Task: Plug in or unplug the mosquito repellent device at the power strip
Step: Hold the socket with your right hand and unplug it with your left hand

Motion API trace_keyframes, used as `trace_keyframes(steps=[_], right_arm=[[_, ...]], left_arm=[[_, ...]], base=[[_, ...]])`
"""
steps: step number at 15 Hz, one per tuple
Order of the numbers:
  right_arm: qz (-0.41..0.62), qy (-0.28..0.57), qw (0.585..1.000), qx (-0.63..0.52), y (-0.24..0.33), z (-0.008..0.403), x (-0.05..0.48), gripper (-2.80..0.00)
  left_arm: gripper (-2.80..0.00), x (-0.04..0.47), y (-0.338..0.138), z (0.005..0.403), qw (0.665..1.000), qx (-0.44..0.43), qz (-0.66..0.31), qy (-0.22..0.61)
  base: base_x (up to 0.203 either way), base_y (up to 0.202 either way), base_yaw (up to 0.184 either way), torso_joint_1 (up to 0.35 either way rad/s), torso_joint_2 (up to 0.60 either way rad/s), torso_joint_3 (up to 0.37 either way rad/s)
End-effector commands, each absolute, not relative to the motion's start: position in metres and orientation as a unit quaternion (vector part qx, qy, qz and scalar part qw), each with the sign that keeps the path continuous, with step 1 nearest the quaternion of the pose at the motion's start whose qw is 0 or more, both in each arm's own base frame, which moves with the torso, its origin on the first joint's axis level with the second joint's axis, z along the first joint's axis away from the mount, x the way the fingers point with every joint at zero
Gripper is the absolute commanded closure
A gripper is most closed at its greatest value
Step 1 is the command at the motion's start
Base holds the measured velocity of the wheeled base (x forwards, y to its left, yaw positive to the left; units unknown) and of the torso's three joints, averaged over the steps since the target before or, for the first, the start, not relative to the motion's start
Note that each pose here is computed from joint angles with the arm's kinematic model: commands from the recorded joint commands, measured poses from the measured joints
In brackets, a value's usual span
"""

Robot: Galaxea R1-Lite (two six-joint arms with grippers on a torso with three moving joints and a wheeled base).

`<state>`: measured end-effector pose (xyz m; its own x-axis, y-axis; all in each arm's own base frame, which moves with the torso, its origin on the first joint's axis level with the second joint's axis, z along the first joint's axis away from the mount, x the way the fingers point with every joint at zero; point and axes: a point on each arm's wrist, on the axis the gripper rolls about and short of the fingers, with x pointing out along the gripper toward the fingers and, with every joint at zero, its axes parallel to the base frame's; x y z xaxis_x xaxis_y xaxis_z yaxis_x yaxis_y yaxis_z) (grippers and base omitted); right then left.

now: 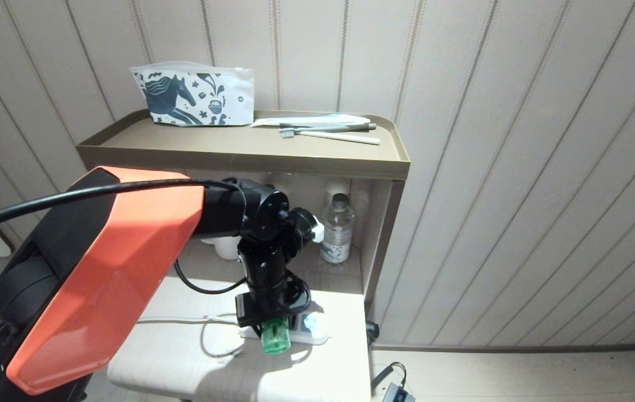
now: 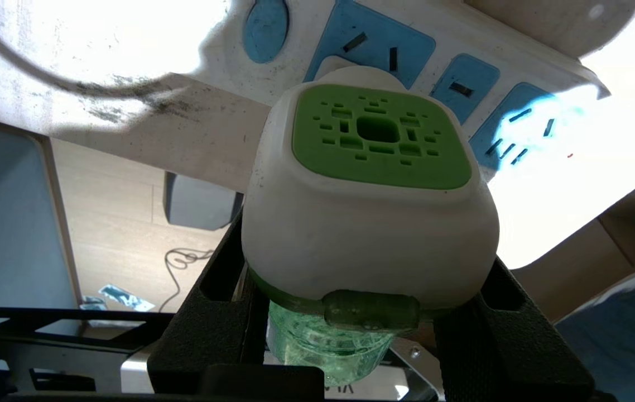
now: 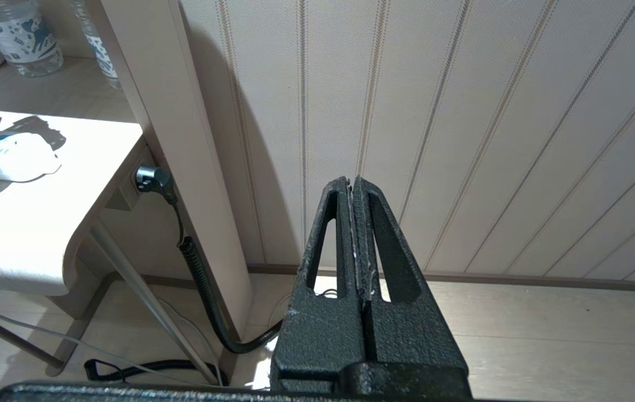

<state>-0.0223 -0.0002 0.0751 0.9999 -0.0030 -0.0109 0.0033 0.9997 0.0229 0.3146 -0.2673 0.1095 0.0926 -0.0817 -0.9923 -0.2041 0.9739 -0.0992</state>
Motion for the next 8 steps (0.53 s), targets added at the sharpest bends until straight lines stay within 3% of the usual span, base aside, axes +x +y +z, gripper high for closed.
trace_keyframes(steps=[1,8], right_arm=[[-0.002,0.006,1.0,0.011,-0.0002,0.0752,-0.0222,0.0],[-0.002,0.005,1.0,0.011,-0.0002,0.0756,-0.0223,0.0]], left_arm=[[0.0,0.3136,-0.2664,0.1122,0.731,-0.108,0.044,0.672],[0.0,0.313,-0.2658,0.1127,0.732,-0.107,0.045,0.672]], base=[[0.0,0.0,0.0,0.0,0.0,0.0],[0.0,0.0,0.0,0.0,0.0,0.0]])
